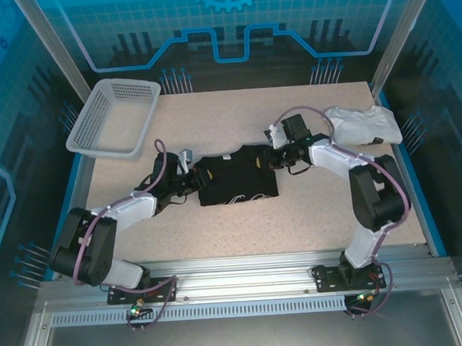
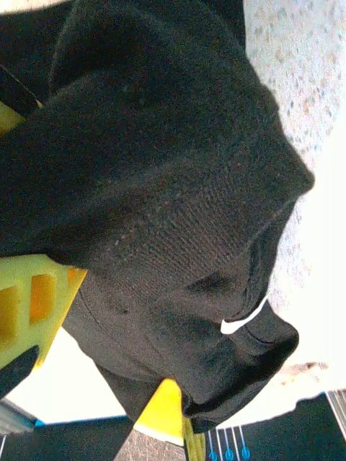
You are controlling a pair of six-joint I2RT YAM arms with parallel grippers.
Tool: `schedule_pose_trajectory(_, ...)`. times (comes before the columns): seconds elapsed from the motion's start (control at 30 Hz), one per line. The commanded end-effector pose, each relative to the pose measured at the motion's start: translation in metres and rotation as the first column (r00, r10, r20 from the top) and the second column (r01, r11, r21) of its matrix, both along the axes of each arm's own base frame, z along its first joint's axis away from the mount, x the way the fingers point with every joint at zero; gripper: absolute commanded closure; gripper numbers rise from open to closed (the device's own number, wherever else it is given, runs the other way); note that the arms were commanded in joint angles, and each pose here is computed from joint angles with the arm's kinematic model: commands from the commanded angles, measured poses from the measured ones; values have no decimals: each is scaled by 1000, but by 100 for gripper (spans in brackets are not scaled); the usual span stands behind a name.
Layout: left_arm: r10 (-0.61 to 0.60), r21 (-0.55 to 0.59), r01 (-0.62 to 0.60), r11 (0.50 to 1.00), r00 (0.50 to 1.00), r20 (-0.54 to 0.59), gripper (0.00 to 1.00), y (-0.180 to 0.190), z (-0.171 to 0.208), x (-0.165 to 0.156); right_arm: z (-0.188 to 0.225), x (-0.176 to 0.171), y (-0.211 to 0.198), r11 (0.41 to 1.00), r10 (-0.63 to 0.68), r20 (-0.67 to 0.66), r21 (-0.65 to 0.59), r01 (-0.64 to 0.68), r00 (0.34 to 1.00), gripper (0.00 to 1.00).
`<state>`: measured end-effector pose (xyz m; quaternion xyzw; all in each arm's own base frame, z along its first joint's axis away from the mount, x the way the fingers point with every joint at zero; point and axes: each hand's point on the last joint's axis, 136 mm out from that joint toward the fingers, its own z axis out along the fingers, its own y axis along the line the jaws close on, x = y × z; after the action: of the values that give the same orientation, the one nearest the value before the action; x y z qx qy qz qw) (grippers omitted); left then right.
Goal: Fold the inside-out t-shirt
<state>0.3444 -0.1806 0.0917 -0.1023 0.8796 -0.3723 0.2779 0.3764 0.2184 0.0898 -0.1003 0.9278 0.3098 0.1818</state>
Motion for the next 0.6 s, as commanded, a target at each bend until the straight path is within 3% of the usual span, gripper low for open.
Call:
schedule_pose_trajectory(0.0,51,108,-45,993,998,-47,100,17,-38,4,-40,0,-15,990,-36,-119,-143,19,992,99)
schedule_pose_trajectory(0.1,74,137,-58,989,990,-120,95,21,-64,2,-69,-2,-23,974,-65,-207,-224,18,976,93)
schedule_pose_trajectory(0.27,149,214,-115,970,978,-149,62,40,-90,9,-67,11,-35,953,-90,-167,-299,37,982,65)
schedule_pose_trajectory(0.47,164,254,-130,958,980,-117,41,54,-63,5,-23,5,-67,915,-108,-54,-395,78,993,54)
schedule_pose_trajectory(0.57,167,257,-138,957,981,-96,34,58,-44,-8,-4,-9,-62,932,-82,-4,-354,75,997,51)
